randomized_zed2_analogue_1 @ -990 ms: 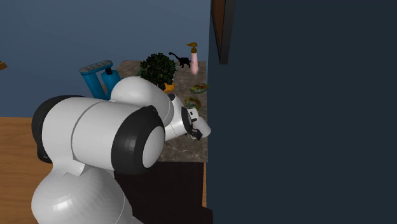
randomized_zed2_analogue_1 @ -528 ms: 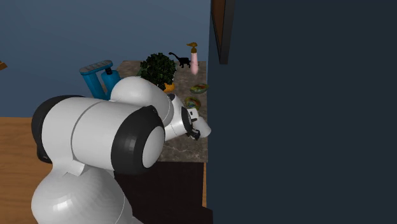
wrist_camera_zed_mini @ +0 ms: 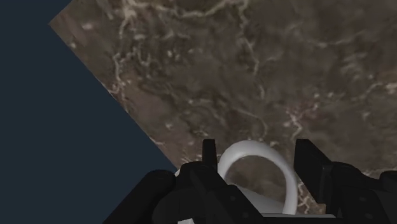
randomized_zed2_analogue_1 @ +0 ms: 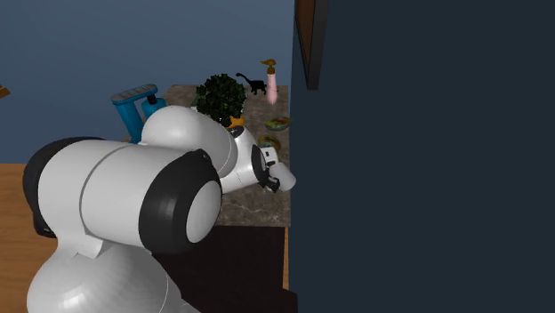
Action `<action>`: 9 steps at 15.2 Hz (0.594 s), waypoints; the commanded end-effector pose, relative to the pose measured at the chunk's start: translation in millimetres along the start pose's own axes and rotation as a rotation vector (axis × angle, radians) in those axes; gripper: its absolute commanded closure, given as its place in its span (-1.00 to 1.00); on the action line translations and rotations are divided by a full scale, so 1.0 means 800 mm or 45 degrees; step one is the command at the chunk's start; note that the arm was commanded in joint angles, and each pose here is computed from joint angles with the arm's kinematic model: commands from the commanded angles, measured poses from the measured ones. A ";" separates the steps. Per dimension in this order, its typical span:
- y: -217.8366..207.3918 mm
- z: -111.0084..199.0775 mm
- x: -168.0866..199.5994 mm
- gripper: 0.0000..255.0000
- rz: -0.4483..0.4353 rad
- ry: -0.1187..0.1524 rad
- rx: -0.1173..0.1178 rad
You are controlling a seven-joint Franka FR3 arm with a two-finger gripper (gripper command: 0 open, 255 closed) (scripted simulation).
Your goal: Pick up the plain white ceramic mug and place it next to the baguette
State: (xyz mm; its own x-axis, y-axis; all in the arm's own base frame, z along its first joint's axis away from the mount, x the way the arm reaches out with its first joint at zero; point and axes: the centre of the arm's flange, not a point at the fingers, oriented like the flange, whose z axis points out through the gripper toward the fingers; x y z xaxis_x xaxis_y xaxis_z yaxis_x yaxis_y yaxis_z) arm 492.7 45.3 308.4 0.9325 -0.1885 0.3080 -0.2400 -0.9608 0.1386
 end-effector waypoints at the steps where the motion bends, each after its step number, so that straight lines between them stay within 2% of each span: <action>1: 0.002 -0.012 0.005 1.00 0.000 -0.001 0.000; 9: 0.009 -0.062 0.021 1.00 0.000 -0.001 0.000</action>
State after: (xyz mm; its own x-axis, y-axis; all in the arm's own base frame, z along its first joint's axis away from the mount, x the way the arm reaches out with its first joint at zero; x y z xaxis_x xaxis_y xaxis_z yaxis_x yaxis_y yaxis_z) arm 492.3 47.7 355.0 0.9328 -0.1858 0.3087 -0.2374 -0.9615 0.1385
